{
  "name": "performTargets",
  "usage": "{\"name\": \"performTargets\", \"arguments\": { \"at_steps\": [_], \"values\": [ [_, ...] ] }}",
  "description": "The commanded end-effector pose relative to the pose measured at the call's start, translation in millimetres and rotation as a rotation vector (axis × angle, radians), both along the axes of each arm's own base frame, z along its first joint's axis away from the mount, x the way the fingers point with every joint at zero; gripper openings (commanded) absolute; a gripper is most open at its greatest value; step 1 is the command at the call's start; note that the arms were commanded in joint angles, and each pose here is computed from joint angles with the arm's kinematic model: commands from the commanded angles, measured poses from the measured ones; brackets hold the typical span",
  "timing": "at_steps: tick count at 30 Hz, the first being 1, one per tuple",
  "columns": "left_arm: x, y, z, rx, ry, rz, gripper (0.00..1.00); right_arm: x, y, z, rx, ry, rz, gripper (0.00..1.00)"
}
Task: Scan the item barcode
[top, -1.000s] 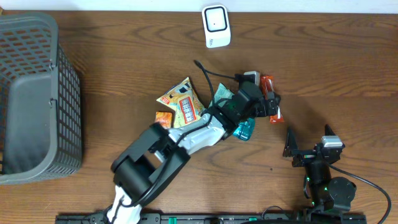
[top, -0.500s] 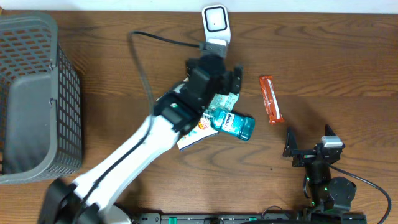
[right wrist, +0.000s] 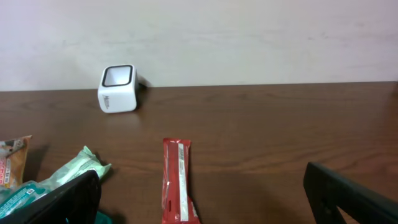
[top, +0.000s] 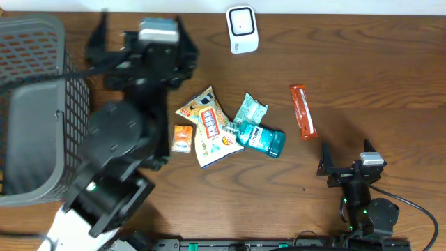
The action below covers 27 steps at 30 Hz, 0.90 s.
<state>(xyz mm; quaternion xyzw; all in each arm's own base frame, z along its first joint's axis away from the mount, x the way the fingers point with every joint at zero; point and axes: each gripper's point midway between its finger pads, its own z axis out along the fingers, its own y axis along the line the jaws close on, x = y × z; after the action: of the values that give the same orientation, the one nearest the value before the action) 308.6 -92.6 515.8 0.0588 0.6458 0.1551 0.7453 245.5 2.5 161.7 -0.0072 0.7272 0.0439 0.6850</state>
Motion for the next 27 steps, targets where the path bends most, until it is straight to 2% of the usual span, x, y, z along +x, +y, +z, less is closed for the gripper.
{"name": "performTargets", "arguments": {
  "at_steps": [1,8,13,17,21,23,25,27],
  "values": [
    [-16,28,8,0.117,0.014,0.112,0.99,0,1,-1,0.010,0.000,0.003,0.99],
    [-62,42,18,0.052,-0.036,-0.037,0.99,0,1,-1,0.010,-0.001,0.004,0.99],
    [-102,66,28,-0.089,-0.107,-0.109,0.99,0,1,-1,0.010,0.000,0.003,0.99],
    [-132,83,32,-0.139,-0.156,-0.155,0.99,0,3,0,0.012,-0.001,0.013,0.99],
    [-160,104,33,-0.199,-0.216,-0.138,0.99,0,4,0,0.126,0.009,0.015,0.99],
    [-173,108,32,-0.212,-0.247,-0.148,0.99,0,4,0,0.130,0.009,0.015,0.99],
    [-184,104,28,-0.213,-0.258,-0.190,0.99,-1,5,0,0.134,0.010,0.021,0.99],
    [-194,90,21,-0.186,-0.251,-0.269,0.99,-1,11,0,0.215,0.019,0.048,0.99]
  ]
}}
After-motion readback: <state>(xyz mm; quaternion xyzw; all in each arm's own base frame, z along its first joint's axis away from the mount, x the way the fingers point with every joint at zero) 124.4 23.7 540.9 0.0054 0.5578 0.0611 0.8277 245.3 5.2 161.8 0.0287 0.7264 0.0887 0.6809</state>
